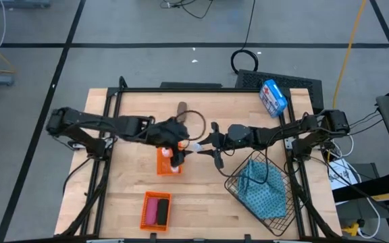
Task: Pick & Place Medicine items
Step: Put the transparent medicine bottle into the top orange basket
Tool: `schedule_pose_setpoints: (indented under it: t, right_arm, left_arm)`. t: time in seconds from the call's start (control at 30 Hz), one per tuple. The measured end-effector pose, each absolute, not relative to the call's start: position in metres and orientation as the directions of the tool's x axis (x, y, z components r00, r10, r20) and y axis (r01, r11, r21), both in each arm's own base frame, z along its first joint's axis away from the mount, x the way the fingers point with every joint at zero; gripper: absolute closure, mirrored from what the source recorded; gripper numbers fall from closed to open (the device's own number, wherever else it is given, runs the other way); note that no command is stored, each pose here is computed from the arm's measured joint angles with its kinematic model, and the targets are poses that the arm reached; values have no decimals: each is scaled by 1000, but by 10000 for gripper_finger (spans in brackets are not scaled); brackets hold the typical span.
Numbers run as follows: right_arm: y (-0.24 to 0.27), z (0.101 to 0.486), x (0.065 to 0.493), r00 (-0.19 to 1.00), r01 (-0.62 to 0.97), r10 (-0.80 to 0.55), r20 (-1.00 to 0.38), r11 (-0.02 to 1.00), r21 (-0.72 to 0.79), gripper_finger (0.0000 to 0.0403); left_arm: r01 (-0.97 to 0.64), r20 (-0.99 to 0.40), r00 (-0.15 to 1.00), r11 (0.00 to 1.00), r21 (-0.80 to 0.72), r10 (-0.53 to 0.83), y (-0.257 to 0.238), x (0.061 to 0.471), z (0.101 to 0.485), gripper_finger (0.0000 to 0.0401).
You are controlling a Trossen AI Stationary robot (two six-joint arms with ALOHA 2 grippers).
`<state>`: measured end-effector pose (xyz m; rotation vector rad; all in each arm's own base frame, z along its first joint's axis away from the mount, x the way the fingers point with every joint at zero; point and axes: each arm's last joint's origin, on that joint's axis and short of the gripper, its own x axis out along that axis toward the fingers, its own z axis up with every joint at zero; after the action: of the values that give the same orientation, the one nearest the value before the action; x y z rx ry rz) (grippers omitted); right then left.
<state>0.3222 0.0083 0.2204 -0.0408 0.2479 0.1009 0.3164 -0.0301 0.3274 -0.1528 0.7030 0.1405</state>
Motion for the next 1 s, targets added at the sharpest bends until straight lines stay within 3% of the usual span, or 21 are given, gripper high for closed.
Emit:
schedule_pose_setpoints:
  t: [0.2,0.43,1.0]
  right_arm:
    - [9,220,322,964,-109,99,-247,994,-25,281]
    - [11,219,322,960,-118,108,-257,993,-24,281]
    - [11,219,322,959,-118,107,-262,993,-27,281]
  left_arm:
    - [-45,-760,649,999,4,32,-32,348,314,91]
    - [37,-797,602,995,88,48,-34,371,292,93]
    - [24,-764,641,993,119,76,-32,361,311,93]
